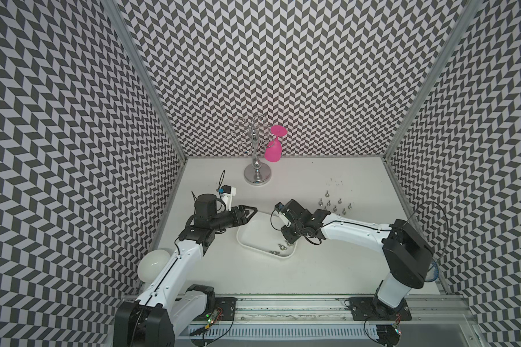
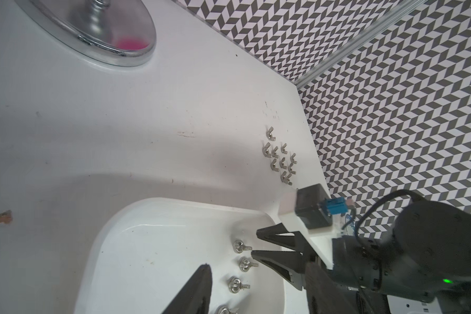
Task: Take out the wing nut from the storage box
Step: Pick up the wing nut from the storage box.
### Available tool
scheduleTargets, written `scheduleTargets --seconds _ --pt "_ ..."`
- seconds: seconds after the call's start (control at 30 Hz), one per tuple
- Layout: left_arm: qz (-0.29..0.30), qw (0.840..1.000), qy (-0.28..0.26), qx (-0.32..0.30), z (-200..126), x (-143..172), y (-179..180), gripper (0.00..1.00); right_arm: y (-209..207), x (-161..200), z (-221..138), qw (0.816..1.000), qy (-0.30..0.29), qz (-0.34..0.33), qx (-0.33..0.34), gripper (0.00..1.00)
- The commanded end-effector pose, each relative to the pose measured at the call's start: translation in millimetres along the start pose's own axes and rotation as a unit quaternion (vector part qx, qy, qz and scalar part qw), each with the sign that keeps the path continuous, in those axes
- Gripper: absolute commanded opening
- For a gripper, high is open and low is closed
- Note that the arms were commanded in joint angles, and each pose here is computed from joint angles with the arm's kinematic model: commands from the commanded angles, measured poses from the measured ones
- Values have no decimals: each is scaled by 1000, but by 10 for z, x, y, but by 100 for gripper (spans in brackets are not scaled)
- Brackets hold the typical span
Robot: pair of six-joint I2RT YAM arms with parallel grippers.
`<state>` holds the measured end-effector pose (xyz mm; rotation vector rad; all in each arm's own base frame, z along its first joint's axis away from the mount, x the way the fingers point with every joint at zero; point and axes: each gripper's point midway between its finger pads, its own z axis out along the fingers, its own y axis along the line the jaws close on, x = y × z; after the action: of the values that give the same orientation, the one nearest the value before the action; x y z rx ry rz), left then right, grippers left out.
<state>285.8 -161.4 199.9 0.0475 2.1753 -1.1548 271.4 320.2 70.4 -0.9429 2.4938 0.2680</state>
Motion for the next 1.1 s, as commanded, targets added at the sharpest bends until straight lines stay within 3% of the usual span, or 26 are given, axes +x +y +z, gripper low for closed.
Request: scheduleTargets --seconds 0.0,0.67,1.07 --pt "2 1000 4 11 18 46 -47 58 -10 -124 108 1000 -9 -3 10 34" --pt "5 1000 12 2 30 105 -35 58 -52 89 395 998 60 5 29 32" --pt "1 1000 17 -3 60 138 18 58 -74 94 277 996 76 10 40 29"
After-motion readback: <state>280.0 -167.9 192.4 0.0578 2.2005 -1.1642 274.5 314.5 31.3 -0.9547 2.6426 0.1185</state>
